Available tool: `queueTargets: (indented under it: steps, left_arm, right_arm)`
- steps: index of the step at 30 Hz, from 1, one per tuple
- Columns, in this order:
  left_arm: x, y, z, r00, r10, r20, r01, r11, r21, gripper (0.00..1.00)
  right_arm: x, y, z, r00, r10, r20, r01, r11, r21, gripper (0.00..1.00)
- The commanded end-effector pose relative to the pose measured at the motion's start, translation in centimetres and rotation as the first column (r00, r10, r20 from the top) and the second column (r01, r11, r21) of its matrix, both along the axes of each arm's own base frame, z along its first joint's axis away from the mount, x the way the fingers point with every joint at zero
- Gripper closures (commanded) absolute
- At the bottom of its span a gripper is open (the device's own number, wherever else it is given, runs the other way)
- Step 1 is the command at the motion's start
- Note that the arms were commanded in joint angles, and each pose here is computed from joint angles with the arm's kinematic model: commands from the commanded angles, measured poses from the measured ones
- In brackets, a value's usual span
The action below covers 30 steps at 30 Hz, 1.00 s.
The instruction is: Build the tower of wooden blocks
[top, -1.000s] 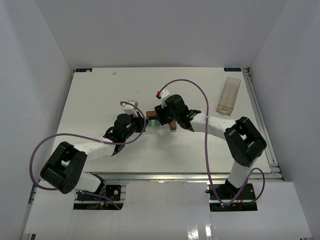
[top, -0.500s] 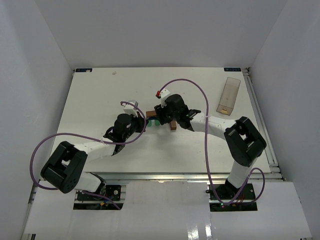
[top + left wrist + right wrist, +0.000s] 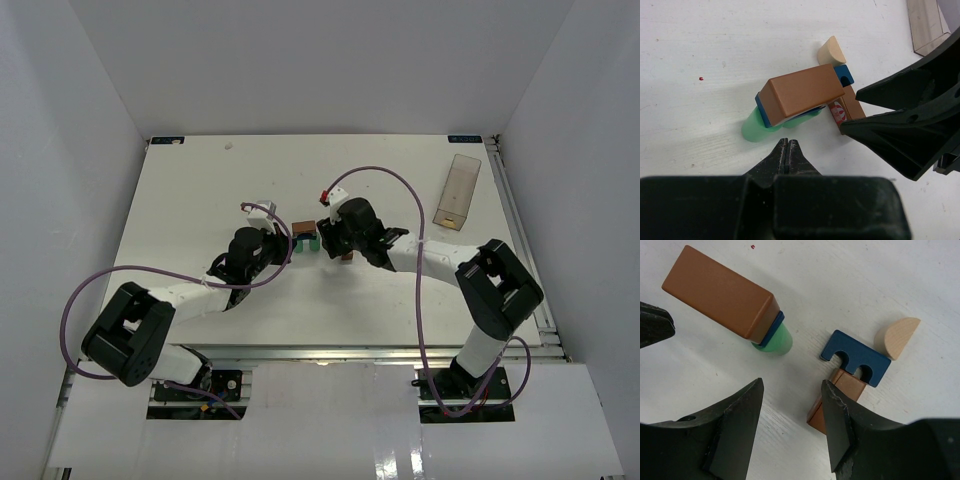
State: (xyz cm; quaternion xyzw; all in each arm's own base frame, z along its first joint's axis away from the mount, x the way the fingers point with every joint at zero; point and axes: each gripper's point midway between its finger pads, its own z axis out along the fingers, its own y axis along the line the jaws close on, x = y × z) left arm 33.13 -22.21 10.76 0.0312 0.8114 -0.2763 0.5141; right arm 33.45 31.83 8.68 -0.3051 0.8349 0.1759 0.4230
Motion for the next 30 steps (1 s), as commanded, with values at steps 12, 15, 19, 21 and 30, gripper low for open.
queueTargets:
  steps: [12, 15, 19, 21, 30]
  left_arm:
    - [1.2, -0.2, 1.6, 0.999, 0.022, 0.040, -0.021, 1.000, -0.019, 1.00]
    - [1.1, -0.1, 1.7, 0.999, 0.024, 0.042, -0.024, 1.000, -0.017, 1.00]
    - [1.0, 0.0, 1.6, 0.999, 0.025, 0.040, -0.025, 1.000, -0.016, 1.00]
    - [0.7, 0.2, 1.4, 0.999, 0.029, 0.032, -0.028, 0.999, -0.022, 1.00]
    - [-0.8, 1.1, 2.0, 0.998, 0.055, 0.009, -0.055, 0.996, -0.065, 0.63]
  right_arm:
    - [-0.2, -3.6, -0.2, 0.986, -0.166, 0.015, 0.166, 0.985, -0.055, 0.45]
    - [0.0, -3.5, -0.8, 0.985, -0.171, 0.008, 0.171, 0.983, -0.067, 0.45]
    - [0.2, -3.6, -1.7, 0.984, -0.177, -0.002, 0.177, 0.980, -0.087, 0.45]
    - [0.3, -3.6, -2.1, 0.983, -0.185, -0.004, 0.183, 0.978, -0.097, 0.45]
    - [0.9, -4.1, -3.8, 0.978, -0.209, 0.001, 0.207, 0.967, -0.148, 0.50]
